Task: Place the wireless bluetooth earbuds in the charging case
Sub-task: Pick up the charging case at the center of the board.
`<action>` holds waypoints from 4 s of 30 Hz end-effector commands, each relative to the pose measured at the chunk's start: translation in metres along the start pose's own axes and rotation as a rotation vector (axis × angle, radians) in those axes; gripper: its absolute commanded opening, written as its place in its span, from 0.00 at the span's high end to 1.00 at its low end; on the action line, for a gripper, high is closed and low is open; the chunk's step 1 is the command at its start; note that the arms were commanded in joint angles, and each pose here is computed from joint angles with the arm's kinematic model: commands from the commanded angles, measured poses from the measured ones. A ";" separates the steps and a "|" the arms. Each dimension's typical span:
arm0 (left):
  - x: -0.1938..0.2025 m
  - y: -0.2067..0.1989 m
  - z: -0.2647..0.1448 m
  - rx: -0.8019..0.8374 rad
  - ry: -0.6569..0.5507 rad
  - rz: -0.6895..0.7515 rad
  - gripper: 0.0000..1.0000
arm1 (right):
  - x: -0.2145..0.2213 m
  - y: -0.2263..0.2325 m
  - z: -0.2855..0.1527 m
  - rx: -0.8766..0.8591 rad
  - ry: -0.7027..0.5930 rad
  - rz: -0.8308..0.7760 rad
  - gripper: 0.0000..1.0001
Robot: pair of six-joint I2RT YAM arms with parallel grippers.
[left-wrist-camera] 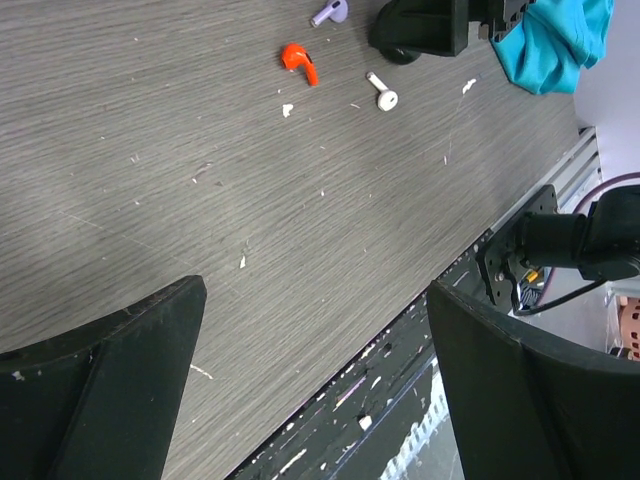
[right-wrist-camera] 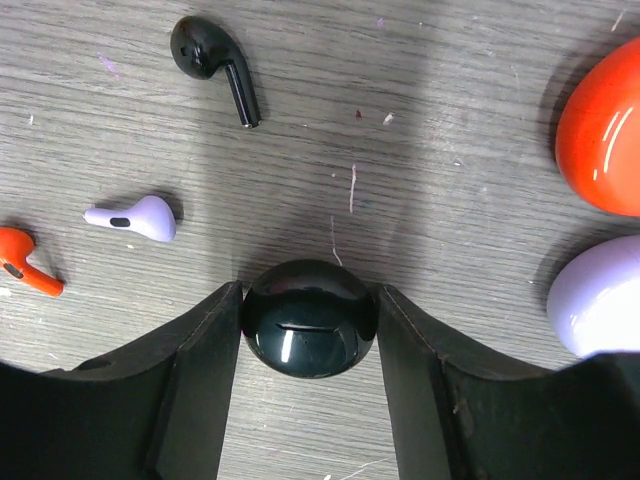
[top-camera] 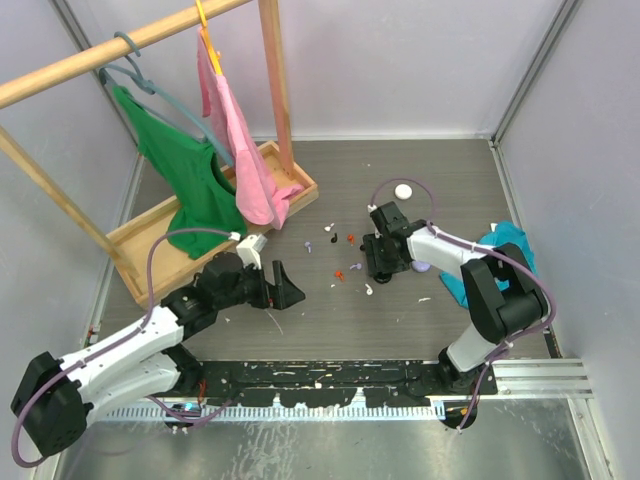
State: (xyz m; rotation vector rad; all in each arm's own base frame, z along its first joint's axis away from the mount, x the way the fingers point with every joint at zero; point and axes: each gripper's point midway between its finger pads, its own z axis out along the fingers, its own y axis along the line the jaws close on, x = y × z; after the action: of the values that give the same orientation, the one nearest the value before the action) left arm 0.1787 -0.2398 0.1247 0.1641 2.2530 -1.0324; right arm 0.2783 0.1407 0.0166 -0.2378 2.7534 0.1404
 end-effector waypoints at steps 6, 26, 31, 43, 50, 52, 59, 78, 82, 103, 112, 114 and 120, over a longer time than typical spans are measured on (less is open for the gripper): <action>-0.027 -0.032 0.011 0.092 -0.115 0.007 0.06 | -0.036 0.018 -0.038 -0.062 -0.174 0.045 0.48; -0.063 -0.070 0.038 0.154 -0.404 -0.029 0.08 | -0.092 0.097 -0.160 -0.466 -0.699 0.415 0.47; -0.072 -0.084 0.045 0.211 -0.461 -0.009 0.12 | -0.091 0.114 -0.171 -0.534 -0.728 0.474 0.47; -0.091 -0.099 0.057 0.258 -0.572 0.082 0.37 | -0.089 0.144 -0.185 -0.611 -0.751 0.536 0.47; -0.097 -0.100 0.054 0.275 -0.637 0.126 0.53 | -0.086 0.150 -0.186 -0.621 -0.748 0.544 0.46; -0.098 -0.102 0.051 0.286 -0.652 0.140 0.54 | -0.085 0.150 -0.185 -0.621 -0.745 0.550 0.47; -0.103 -0.098 0.048 0.276 -0.699 0.147 0.55 | -0.083 0.151 -0.184 -0.629 -0.739 0.555 0.46; -0.083 -0.088 0.050 0.274 -0.612 0.227 1.00 | -0.090 0.150 -0.205 -0.612 -0.839 0.263 0.09; -0.080 -0.085 0.048 0.344 -0.541 0.227 1.00 | -0.089 0.148 -0.221 -0.614 -0.888 0.046 0.04; -0.069 -0.111 -0.007 0.711 -0.382 0.289 1.00 | -0.048 0.161 -0.227 -0.882 -0.800 -0.555 0.06; -0.070 -0.133 -0.036 0.812 -0.400 0.344 1.00 | -0.023 0.177 -0.239 -1.050 -0.726 -0.698 0.30; -0.068 -0.137 -0.041 0.829 -0.399 0.361 1.00 | -0.020 0.179 -0.244 -1.079 -0.723 -0.717 0.34; -0.066 -0.143 -0.050 0.848 -0.384 0.398 1.00 | -0.015 0.183 -0.258 -1.131 -0.739 -0.761 0.43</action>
State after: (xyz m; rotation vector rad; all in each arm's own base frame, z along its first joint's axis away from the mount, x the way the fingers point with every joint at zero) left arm 0.1627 -0.2946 0.2560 0.6071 1.3649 -1.5614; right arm 0.1755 0.2852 0.2399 -1.1160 1.6003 1.2132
